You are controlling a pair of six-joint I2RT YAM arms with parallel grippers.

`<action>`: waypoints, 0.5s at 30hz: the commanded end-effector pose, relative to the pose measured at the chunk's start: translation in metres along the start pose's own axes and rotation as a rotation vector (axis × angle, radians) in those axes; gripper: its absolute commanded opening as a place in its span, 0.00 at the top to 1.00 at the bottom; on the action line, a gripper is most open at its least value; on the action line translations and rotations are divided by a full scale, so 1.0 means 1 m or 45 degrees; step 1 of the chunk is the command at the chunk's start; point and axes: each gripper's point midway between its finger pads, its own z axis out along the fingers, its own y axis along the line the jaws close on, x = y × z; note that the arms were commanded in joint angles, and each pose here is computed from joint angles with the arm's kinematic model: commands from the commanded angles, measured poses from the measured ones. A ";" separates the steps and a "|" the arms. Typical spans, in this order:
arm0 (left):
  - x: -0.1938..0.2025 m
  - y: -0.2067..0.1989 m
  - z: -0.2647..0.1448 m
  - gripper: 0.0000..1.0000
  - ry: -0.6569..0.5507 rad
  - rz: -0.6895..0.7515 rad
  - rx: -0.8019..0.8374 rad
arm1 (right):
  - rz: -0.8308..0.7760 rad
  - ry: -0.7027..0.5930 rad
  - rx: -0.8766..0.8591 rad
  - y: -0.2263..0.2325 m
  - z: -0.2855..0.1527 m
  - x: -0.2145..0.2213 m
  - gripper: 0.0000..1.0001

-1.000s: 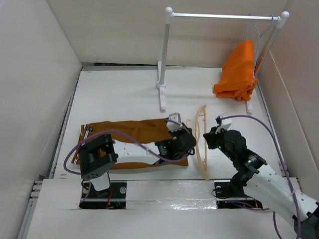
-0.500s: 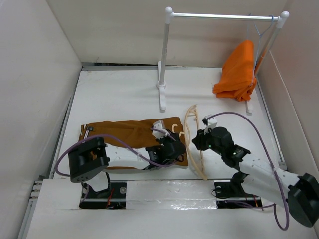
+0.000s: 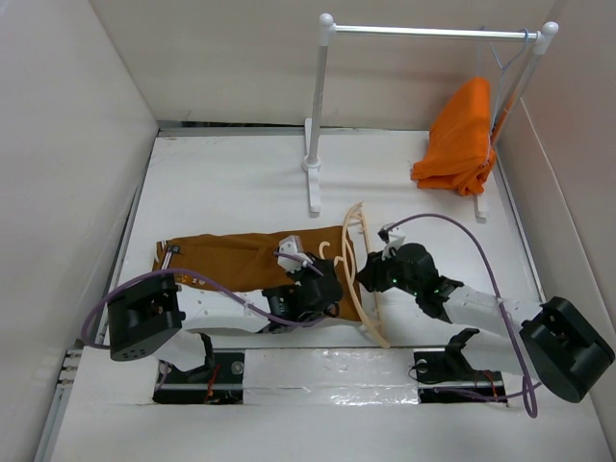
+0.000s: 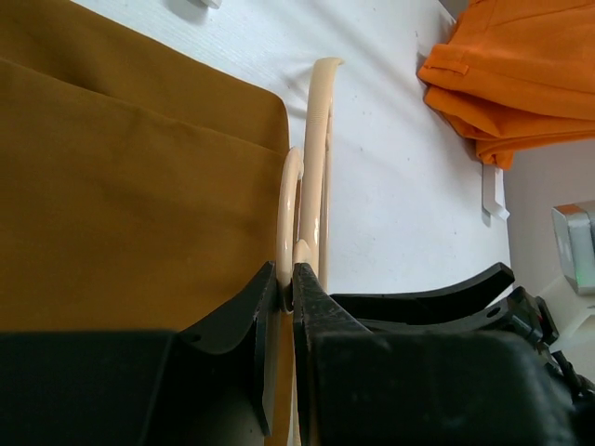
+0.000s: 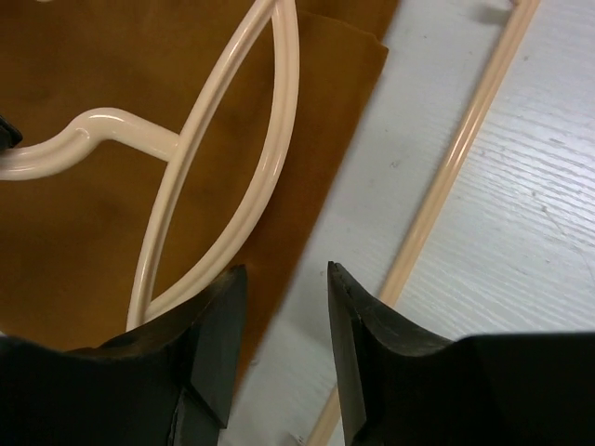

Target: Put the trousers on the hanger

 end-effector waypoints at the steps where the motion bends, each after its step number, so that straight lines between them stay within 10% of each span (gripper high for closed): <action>1: -0.003 0.030 -0.002 1.00 -0.013 0.153 -0.074 | 0.009 -0.084 -0.085 0.014 0.007 -0.018 0.53; 15: 0.006 0.045 0.001 1.00 0.001 0.228 -0.136 | 0.053 0.033 -0.156 0.016 0.032 0.015 0.51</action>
